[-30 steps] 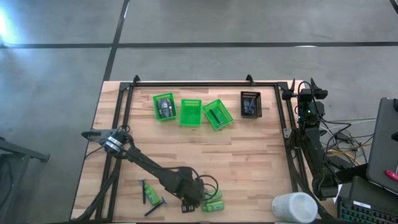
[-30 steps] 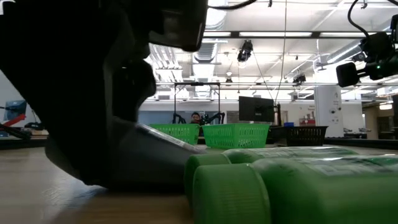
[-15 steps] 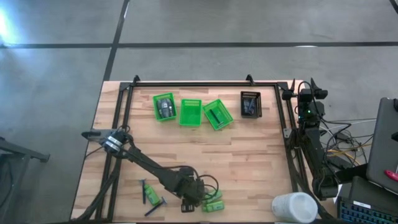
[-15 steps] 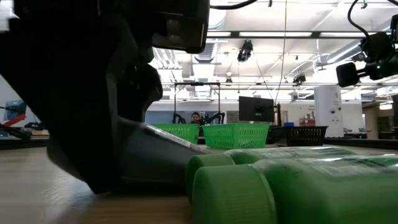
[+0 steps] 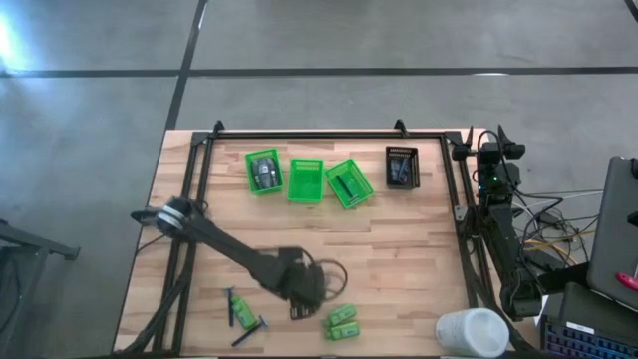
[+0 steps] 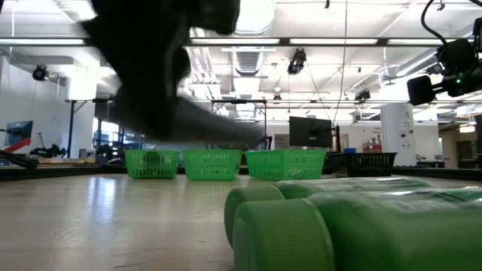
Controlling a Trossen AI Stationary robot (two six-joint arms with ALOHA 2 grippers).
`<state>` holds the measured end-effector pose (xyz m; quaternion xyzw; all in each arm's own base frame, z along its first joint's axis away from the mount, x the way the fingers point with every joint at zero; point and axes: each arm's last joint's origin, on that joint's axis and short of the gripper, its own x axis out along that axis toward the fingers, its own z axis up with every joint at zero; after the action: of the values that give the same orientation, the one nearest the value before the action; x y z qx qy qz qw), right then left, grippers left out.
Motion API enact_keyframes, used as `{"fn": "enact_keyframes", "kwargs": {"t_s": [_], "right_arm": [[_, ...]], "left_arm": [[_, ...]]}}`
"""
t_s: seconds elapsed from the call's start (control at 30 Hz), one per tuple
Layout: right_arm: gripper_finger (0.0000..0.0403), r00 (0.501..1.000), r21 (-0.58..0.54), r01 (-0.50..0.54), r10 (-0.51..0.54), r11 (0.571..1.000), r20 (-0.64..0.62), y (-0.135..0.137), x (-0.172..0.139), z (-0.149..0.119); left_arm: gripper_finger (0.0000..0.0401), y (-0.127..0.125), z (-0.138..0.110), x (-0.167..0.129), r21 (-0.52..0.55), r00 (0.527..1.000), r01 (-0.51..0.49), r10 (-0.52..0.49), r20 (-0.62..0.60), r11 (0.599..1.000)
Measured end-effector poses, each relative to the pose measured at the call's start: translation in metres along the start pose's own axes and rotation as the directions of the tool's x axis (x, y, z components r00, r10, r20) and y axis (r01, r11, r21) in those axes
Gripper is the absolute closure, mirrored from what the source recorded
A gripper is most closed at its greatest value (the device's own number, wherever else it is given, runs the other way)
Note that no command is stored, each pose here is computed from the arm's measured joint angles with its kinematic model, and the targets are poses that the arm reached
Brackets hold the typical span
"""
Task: Pick & Place Travel size toiletries
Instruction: Put the deodorant into the left green bin
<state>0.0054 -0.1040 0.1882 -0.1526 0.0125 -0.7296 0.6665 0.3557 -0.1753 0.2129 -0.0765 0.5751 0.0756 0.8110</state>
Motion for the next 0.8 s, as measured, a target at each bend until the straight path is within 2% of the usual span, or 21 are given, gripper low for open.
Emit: {"fn": "enact_keyframes", "kwargs": {"t_s": [0.1, 0.17, 0.2, 0.27, 0.37, 0.57, 0.63, 0.73, 0.8], "right_arm": [[0.0039, 1.0, 0.0, 0.0, 0.0, 1.0, -0.001, 0.0, 0.0, 0.0], [0.0039, 1.0, 0.0, 0.0, 0.0, 1.0, 0.0, 0.0, 0.0, 0.0], [0.0039, 1.0, 0.0, 0.0, 0.0, 1.0, 0.0, 0.0, 0.0, 0.0], [0.0039, 1.0, 0.0, 0.0, 0.0, 1.0, 0.0, 0.0, 0.0, 0.0], [0.0039, 1.0, 0.0, 0.0, 0.0, 1.0, 0.0, 0.0, 0.0, 0.0], [0.0039, 1.0, 0.0, 0.0, 0.0, 1.0, 0.0, 0.0, 0.0, 0.0], [0.0039, 1.0, 0.0, 0.0, 0.0, 1.0, 0.0, 0.0, 0.0, 0.0], [0.0039, 1.0, 0.0, 0.0, 0.0, 1.0, 0.0, 0.0, 0.0, 0.0], [0.0039, 1.0, 0.0, 0.0, 0.0, 1.0, 0.0, 0.0, 0.0, 0.0]], "left_arm": [[0.019, 0.027, 0.004, -0.027, -0.19, 0.994, -0.066, 0.083, 0.078, 0.98], [0.019, 0.049, 0.002, -0.044, -0.364, 0.98, -0.088, 0.145, 0.132, 0.927], [0.019, 0.062, 0.0, -0.052, -0.454, 0.974, -0.08, 0.166, 0.152, 0.888], [0.019, 0.089, -0.006, -0.064, -0.629, 0.964, -0.049, 0.2, 0.173, 0.776], [0.019, 0.13, -0.021, -0.074, -0.797, 0.95, -0.019, 0.259, 0.174, 0.604], [0.019, 0.202, -0.052, -0.092, -0.95, 0.901, 0.083, 0.385, 0.201, 0.302], [0.019, 0.222, -0.061, -0.096, -0.966, 0.88, 0.124, 0.425, 0.214, 0.228], [0.019, 0.247, -0.071, -0.097, -0.976, 0.865, 0.143, 0.458, 0.205, 0.167], [0.019, 0.26, -0.076, -0.093, -0.981, 0.875, 0.121, 0.451, 0.177, 0.15]]}}
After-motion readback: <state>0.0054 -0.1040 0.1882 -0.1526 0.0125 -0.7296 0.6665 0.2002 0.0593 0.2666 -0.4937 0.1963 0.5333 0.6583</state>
